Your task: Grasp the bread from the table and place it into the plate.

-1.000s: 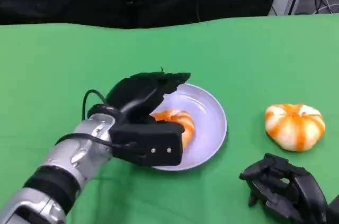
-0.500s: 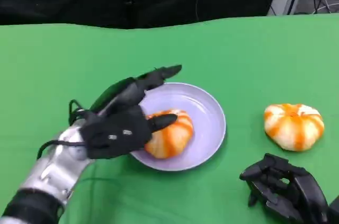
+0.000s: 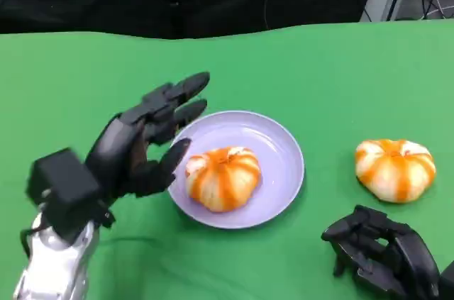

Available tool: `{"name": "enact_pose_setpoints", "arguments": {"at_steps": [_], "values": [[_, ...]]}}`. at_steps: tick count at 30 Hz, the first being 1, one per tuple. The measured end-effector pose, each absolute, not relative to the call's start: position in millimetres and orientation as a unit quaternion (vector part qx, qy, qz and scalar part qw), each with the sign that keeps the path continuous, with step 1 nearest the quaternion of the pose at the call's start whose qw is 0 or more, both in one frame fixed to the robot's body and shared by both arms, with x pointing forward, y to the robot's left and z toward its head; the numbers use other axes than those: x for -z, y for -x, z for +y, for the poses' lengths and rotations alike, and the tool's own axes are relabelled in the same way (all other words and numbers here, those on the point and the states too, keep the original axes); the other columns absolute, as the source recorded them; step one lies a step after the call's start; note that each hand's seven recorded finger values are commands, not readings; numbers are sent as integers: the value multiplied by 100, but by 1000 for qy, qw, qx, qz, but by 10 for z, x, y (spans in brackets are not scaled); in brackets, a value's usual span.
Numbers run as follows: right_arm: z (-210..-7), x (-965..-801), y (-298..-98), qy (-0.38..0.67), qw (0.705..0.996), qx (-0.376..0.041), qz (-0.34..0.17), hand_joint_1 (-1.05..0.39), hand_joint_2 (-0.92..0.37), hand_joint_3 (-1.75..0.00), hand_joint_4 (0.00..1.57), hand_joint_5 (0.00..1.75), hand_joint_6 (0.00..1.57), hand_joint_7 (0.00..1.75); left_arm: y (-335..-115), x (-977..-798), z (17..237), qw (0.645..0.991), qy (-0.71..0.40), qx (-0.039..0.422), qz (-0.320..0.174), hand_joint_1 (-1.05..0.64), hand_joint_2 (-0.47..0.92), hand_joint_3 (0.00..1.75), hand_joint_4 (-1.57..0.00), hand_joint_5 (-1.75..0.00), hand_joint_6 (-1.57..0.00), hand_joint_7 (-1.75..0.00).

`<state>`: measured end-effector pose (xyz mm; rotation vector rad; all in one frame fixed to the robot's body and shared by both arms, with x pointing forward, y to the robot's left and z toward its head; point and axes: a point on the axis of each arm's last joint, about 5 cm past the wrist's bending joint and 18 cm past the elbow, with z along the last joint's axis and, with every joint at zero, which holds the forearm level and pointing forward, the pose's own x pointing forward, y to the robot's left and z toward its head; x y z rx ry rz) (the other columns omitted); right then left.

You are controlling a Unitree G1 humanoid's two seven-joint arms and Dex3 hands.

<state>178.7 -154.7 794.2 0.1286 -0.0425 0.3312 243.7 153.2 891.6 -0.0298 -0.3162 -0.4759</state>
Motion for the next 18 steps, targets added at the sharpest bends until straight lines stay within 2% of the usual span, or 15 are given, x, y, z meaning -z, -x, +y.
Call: {"name": "enact_pose_setpoints", "arguments": {"at_steps": [6,11,18], "values": [[-1561,-7944,-1789,-61,984,-164,-21,-28,-92,-38,68,171,84,99,-2276,-8743,1652,964,55,217,-143,-85,92,64,-51,-5,-45,-3],[-1564,-7943,-1788,-62,984,-164,-21,-27,-92,-40,68,171,84,99,-2140,-8586,1839,967,86,196,-137,-77,92,58,-59,-5,-51,-3],[-1568,-7944,-1789,-61,984,-164,-21,-29,-92,-40,68,169,84,99,-2014,-8439,2009,970,141,146,-133,-74,92,55,-66,-5,-56,-3]]}}
